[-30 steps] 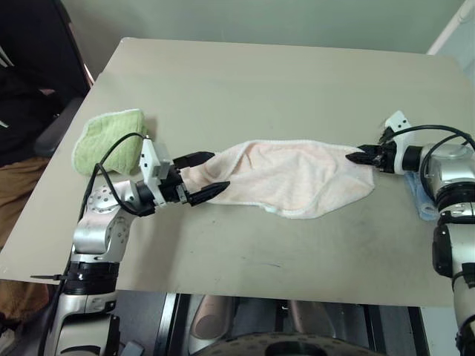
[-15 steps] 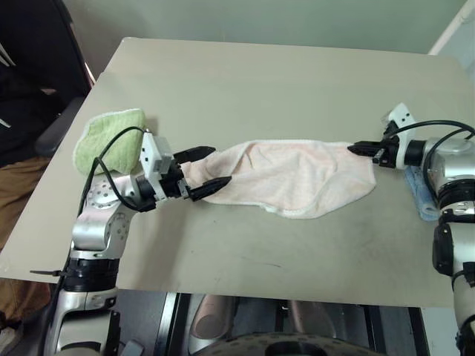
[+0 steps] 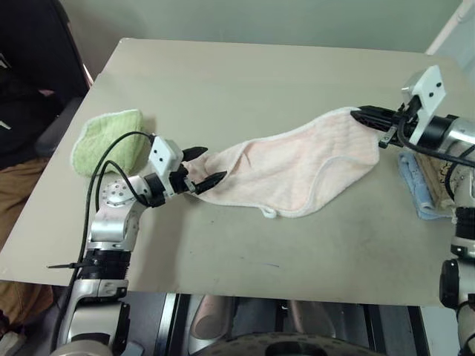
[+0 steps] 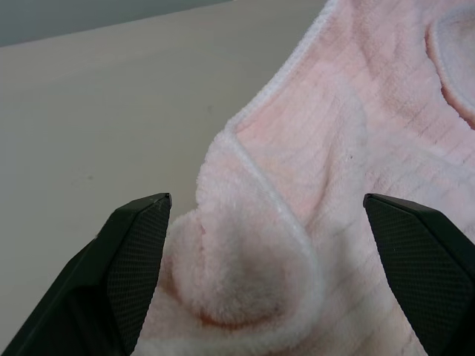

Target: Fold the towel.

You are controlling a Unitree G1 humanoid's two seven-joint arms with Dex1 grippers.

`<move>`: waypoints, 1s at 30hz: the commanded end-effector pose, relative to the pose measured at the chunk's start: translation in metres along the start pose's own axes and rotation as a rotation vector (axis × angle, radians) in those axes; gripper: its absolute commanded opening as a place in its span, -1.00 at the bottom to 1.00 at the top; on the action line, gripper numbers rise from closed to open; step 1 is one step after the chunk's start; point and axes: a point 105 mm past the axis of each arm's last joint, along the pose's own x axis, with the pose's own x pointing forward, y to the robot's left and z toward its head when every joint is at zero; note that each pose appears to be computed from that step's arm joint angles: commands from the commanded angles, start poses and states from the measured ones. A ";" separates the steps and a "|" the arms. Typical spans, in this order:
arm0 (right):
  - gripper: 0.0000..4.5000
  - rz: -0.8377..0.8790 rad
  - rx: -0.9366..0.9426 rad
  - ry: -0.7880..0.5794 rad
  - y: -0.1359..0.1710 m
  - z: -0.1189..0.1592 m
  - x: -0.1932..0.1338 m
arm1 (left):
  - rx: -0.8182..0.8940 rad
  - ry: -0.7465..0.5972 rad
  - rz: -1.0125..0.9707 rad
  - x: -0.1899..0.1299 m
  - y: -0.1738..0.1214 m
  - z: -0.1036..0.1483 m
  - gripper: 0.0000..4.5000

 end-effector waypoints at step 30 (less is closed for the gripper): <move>-1.00 -0.053 -0.009 -0.050 0.002 0.014 -0.010 | 0.219 0.076 -0.028 0.019 0.011 -0.013 -0.54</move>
